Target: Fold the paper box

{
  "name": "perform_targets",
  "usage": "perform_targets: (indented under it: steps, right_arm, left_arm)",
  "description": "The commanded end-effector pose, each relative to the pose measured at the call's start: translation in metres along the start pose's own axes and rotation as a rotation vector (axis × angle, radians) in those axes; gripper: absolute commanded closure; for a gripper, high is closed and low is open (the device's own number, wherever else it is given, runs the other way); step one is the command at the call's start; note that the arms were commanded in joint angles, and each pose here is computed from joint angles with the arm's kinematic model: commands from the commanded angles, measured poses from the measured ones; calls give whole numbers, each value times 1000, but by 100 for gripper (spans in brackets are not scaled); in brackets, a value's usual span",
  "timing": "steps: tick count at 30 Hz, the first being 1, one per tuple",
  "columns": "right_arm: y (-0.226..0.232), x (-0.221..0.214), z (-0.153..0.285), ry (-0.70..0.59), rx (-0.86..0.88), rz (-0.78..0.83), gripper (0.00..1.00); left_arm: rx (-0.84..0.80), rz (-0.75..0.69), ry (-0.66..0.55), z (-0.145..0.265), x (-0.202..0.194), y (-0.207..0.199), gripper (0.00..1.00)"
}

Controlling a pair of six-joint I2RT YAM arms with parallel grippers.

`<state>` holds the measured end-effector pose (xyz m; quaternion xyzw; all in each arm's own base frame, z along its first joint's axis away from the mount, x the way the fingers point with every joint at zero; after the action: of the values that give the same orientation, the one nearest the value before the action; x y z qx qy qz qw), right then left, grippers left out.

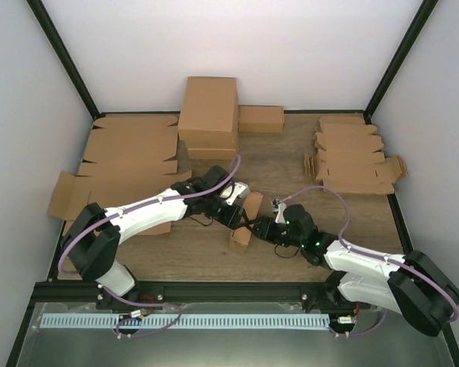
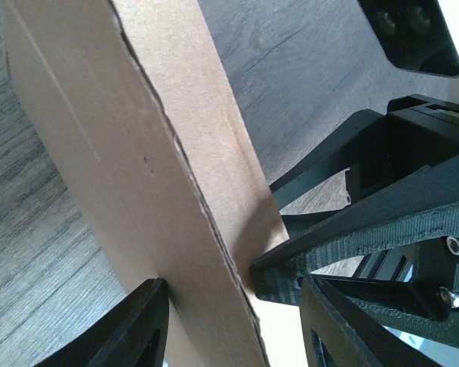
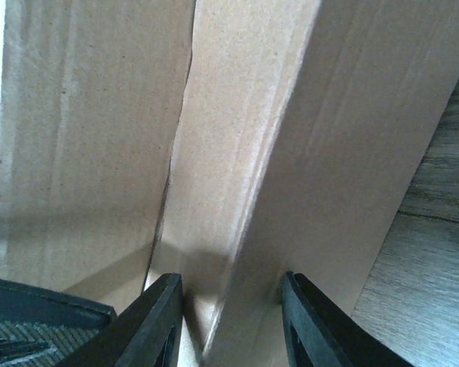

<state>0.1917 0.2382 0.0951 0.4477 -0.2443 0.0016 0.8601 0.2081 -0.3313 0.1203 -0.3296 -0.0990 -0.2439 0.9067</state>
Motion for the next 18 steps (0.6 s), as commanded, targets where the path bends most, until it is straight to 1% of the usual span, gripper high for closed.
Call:
perform_targets:
  steps: [1,3,7,10,11,14,15,18]
  right_arm:
    - [8,0,-4,13,44,34,63]
    - [11,-1,-4,17,62,43,64]
    - [13,0,-3,23,66,60,65]
    - [14,1,-1,19,61,62,65]
    - [15,2,0,15,57,65,65]
    - [16,6,5,-10,47,86,57]
    - [17,7,6,-13,45,99,56]
    - [18,9,7,-11,34,117,58]
  left_arm:
    - [-33,-8,16,-6,-5,-3,51]
    - [-32,-5,15,-6,-5,-3,51]
    - [-24,1,7,-6,-1,-2,47]
    - [28,12,2,-5,1,5,43]
    - [48,14,3,-4,1,7,41]
    - [84,9,6,-1,1,10,31]
    - [91,4,7,1,1,9,29]
    - [135,-14,11,4,0,7,23]
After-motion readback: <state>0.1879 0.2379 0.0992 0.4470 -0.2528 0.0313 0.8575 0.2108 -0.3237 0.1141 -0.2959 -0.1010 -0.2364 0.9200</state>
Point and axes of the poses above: each gripper's point midway between its finger pads, its own z axis back along the fingers, its own y axis along the line the jaws close on, x = y × z, the point moved 1 cm from there along z, back along the fingers, and after that the axes turned 7 degrees about z, right-handed, at the moved point
